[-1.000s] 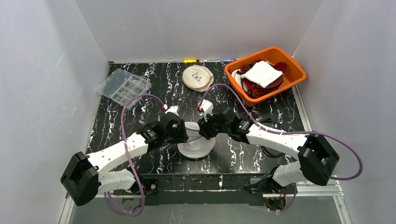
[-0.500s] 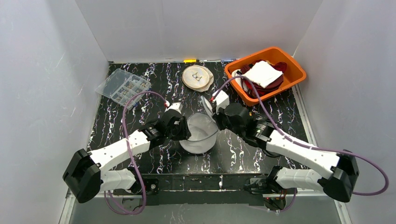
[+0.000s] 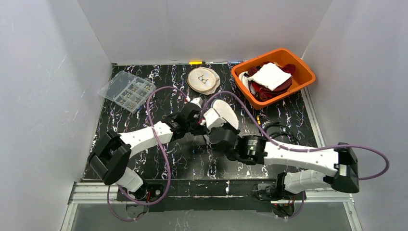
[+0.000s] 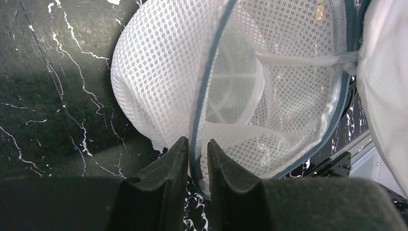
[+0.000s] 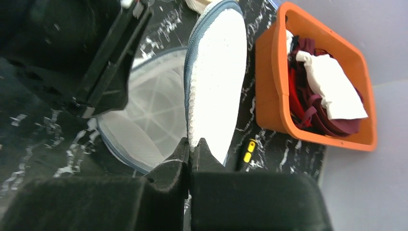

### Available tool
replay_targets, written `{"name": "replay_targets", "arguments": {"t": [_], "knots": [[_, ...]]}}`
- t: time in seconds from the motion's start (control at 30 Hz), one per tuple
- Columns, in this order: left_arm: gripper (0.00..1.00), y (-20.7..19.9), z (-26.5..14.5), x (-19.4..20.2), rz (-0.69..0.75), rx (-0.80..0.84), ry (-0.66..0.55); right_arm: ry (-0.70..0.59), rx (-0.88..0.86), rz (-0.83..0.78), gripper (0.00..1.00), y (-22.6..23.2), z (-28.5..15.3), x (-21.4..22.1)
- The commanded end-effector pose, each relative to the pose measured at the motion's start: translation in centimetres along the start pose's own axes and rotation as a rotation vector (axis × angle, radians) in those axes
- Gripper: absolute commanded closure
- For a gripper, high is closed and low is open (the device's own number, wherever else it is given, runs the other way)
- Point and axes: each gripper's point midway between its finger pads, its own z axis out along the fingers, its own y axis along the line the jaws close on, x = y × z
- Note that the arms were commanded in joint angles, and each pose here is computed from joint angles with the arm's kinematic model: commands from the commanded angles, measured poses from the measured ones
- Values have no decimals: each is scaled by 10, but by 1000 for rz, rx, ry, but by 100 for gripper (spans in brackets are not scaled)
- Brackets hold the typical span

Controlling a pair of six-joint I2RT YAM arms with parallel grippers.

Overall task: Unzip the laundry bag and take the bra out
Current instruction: Close the laundry bag at the center of the board.

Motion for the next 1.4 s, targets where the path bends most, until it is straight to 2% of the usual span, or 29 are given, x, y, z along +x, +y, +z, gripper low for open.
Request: {"name": "replay_targets", "arguments": {"t": [0.0, 0.1, 0.27, 0.4, 0.53, 0.7, 0.87, 1.03, 1.3, 1.37], "knots": [[77, -16, -9, -16, -8, 53, -40, 32, 161, -86, 99, -8, 12, 14], [65, -6, -15, -14, -11, 18, -44, 65, 145, -124, 99, 9, 22, 26], [40, 13, -26, -8, -31, -36, -45, 98, 141, -164, 99, 22, 29, 39], [30, 29, -35, -3, -73, -78, -56, 111, 119, -171, 99, 31, 34, 48], [23, 44, -42, 2, -116, -128, -69, 110, 79, -159, 99, 41, 37, 52], [21, 57, -43, 9, -142, -158, -65, 94, 18, -123, 85, 55, 39, 48], [20, 56, -49, 8, -147, -132, -88, 72, -40, -81, 60, 66, 40, 43], [15, 50, -55, 5, -134, -109, -88, 20, -124, 33, 42, 76, 33, 27], [9, 48, -65, 1, -138, -102, -103, -77, -170, 237, 28, 53, 10, 2], [3, 46, -70, -2, -135, -99, -115, -93, -181, 313, 22, 42, 5, 0]]}}
